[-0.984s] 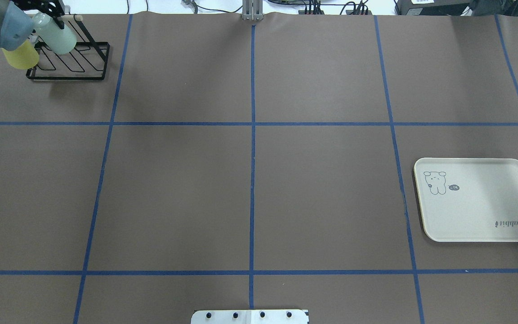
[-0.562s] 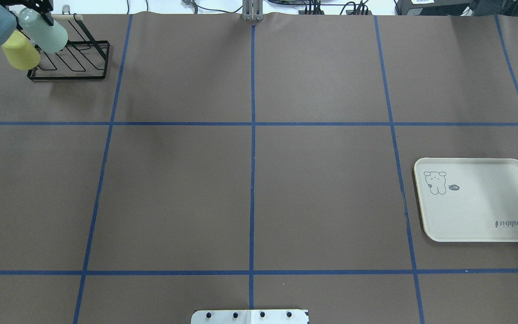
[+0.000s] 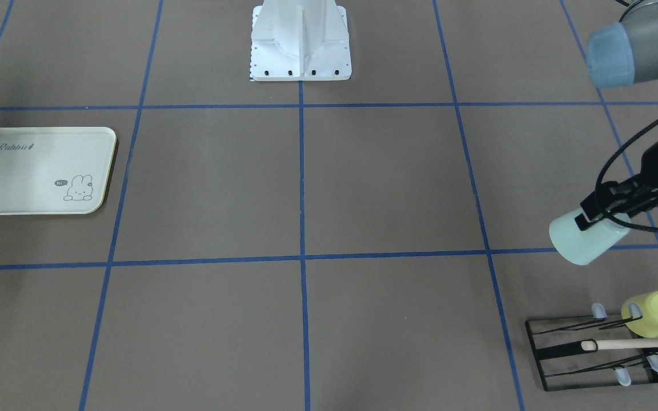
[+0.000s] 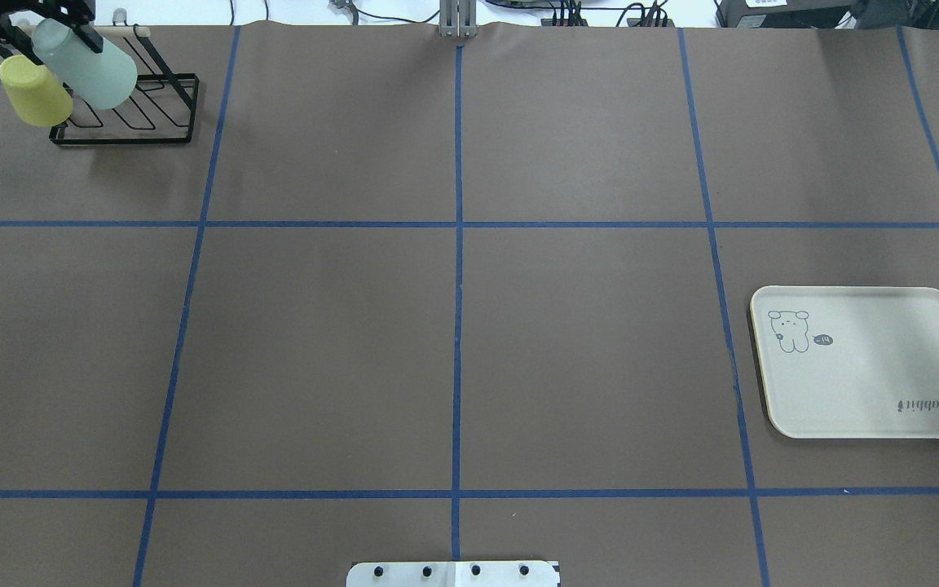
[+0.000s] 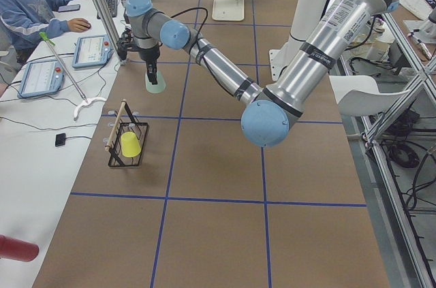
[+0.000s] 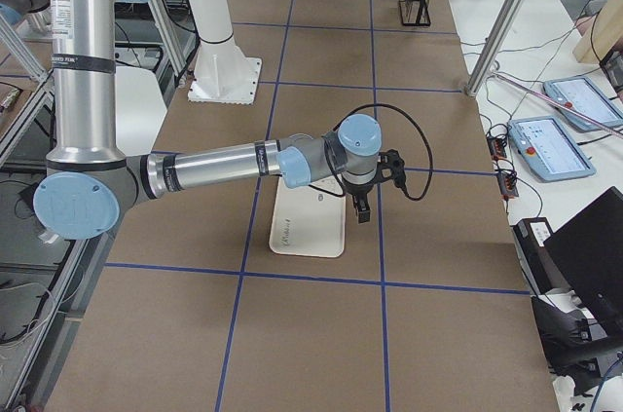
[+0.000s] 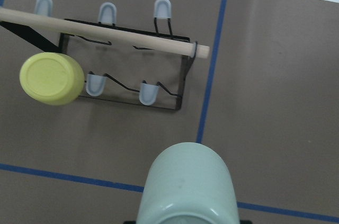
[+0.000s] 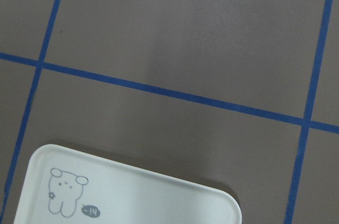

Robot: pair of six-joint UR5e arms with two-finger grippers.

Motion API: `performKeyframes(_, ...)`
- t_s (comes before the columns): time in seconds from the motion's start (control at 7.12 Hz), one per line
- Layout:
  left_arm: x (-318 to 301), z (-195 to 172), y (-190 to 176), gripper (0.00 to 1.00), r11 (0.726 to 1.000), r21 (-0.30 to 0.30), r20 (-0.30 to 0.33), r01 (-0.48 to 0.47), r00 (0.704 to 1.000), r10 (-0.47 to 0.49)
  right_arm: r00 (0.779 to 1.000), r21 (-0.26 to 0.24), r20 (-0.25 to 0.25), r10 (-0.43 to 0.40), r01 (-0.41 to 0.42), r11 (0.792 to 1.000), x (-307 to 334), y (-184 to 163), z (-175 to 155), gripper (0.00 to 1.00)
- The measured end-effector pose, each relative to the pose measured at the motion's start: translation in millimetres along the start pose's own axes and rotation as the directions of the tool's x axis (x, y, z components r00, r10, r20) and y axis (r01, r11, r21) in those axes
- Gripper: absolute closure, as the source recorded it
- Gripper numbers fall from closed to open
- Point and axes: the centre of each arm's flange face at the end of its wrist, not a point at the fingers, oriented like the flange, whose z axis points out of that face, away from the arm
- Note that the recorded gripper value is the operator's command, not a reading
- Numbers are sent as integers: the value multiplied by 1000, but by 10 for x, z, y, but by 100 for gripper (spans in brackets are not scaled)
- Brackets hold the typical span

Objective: Left arm grabs green cup and hands to right arm on tray

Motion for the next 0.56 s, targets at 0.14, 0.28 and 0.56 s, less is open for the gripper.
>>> performKeyframes(0.14,218,-118,165,83,999,-11,-68,31,997,-32,1000,7,13,25,-25,1000,-249,-162,3,1)
performKeyframes(0.28,460,-196,359,83,998,-33,-143,56,988,-60,998,15,29,48,-49,999,-528,-337,4,1)
performKeyframes(0.56,985,-223,778,84,993,-74,-296,96,948,-114,992,39,75,96,-100,994,-1189,-657,-60,1)
